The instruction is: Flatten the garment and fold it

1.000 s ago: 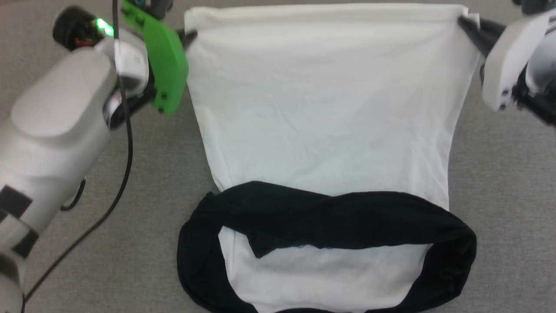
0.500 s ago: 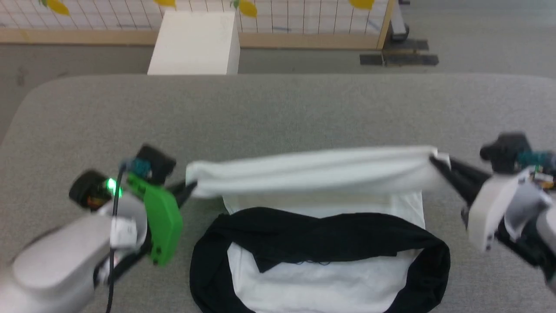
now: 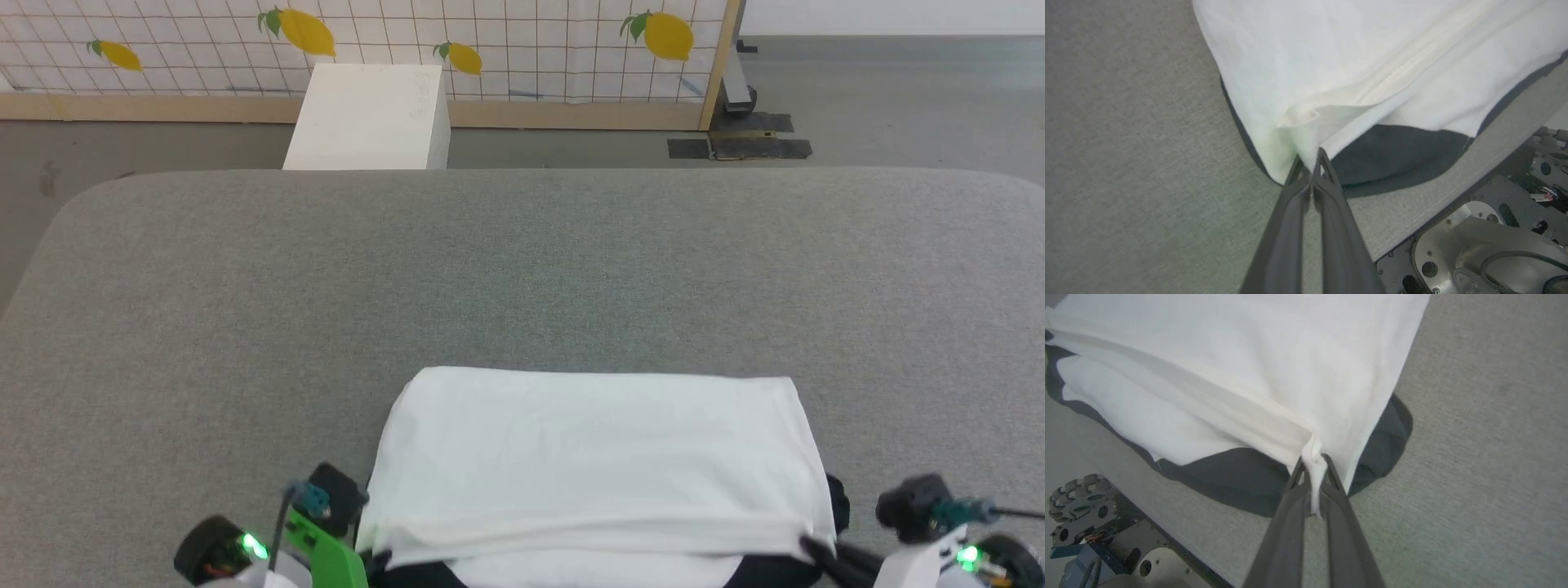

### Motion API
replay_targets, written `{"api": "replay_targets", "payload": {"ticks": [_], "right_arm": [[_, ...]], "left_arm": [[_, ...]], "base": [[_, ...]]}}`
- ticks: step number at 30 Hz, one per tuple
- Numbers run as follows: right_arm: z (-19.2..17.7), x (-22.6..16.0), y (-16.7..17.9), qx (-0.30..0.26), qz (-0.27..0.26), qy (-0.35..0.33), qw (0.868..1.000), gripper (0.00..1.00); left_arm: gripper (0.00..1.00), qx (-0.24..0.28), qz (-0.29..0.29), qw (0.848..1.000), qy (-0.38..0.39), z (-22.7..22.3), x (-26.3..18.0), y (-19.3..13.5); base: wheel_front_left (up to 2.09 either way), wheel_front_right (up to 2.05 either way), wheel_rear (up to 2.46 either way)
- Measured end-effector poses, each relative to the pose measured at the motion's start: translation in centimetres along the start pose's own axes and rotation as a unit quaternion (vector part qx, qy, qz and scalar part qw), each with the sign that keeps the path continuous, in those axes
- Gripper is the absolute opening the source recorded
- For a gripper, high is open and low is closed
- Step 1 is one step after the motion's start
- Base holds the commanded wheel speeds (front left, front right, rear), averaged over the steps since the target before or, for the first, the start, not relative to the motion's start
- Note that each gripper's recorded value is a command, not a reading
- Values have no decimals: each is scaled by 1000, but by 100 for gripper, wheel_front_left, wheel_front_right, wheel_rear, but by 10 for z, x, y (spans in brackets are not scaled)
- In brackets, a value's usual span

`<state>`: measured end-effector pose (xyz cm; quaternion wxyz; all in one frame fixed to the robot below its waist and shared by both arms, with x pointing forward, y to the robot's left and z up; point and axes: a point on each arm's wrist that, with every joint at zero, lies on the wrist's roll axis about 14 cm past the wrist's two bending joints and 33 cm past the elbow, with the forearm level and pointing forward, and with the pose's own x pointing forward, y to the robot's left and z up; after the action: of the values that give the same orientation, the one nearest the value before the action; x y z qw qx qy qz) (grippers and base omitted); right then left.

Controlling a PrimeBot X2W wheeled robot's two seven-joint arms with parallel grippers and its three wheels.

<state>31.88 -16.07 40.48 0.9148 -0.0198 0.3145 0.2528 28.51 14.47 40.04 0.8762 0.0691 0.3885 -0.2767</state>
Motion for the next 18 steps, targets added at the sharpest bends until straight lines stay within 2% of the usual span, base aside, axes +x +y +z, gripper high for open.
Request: {"api": "replay_targets", "payload": {"ticks": [4,5,6,7,12,16,18], "right_arm": [[-28,0,5,28,-3,32,999,0],[-27,1,7,33,-3,28,999,43],[-25,2,7,37,-3,21,999,85],[-22,2,8,39,-3,15,999,100],[11,-7,4,27,-2,-24,999,100],[67,-24,-14,5,-19,-95,995,100],[92,-32,-23,-7,-31,-120,992,100]], "left_arm": [[0,-12,-7,1000,20,-21,6,-9],[48,-18,-5,1000,12,-21,7,-10],[100,-23,-3,1000,4,-19,9,-10],[100,-27,1,1000,-12,-15,9,-10],[100,-24,42,993,-105,19,2,6],[100,-13,107,971,-214,61,-17,27],[100,-5,145,954,-262,79,-30,39]], "base": [[0,0,0],[0,0,0],[0,0,0],[0,0,0],[0,0,0],[0,0,0],[0,0,0]]}}
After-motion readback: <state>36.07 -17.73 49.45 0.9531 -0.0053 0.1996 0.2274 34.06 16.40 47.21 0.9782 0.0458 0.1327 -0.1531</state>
